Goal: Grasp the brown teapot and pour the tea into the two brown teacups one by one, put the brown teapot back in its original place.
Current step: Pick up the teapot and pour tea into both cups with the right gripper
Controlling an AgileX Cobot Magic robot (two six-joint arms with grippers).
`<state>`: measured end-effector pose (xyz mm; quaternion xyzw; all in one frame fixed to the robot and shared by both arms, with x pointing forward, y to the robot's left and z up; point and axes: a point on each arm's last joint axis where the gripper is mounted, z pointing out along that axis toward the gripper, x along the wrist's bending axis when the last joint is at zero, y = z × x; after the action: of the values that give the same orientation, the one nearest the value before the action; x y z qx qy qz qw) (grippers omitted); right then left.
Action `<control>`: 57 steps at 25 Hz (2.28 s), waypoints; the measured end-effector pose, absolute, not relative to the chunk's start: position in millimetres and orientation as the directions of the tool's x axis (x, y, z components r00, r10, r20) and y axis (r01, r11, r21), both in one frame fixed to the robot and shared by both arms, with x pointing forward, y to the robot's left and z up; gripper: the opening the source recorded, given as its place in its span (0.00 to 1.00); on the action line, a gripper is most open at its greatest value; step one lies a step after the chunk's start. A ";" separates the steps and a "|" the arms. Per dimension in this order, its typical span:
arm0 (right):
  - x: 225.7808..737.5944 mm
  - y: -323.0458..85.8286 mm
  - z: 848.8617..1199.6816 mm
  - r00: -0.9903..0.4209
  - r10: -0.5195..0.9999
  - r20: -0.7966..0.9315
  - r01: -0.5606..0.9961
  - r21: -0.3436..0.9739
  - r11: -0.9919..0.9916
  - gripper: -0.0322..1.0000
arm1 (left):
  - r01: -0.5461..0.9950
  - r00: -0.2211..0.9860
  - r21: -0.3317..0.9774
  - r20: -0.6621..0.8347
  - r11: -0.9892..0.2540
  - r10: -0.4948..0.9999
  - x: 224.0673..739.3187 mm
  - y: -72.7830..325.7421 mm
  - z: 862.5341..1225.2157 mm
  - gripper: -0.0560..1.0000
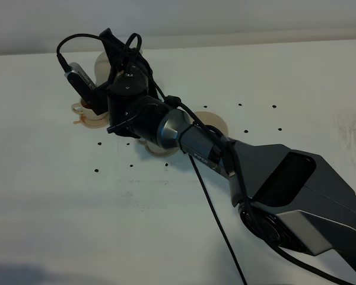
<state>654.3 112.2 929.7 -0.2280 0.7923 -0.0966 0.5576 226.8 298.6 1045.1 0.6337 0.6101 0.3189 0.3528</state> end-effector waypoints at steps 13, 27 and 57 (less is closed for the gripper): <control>655.0 112.3 931.6 -0.246 -0.500 -0.830 -0.254 -0.442 0.860 0.12 | 0.548 0.052 0.836 -0.026 -0.007 0.998 226.8 298.6 1045.1 0.52; 654.9 112.7 931.5 -0.243 -0.505 -0.829 -0.260 -0.446 0.857 0.12 | 0.548 0.052 0.836 -0.026 -0.007 0.998 226.8 298.6 1045.1 0.52; 648.7 104.7 939.3 -0.500 -0.187 -0.846 -0.101 -0.158 0.982 0.12 | 0.548 0.052 0.836 -0.026 -0.007 0.998 226.8 298.6 1045.1 0.52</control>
<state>648.7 104.7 939.3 -0.0833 0.8648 -0.0438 0.4931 226.8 298.6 1045.1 0.6337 0.6101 0.3189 0.3528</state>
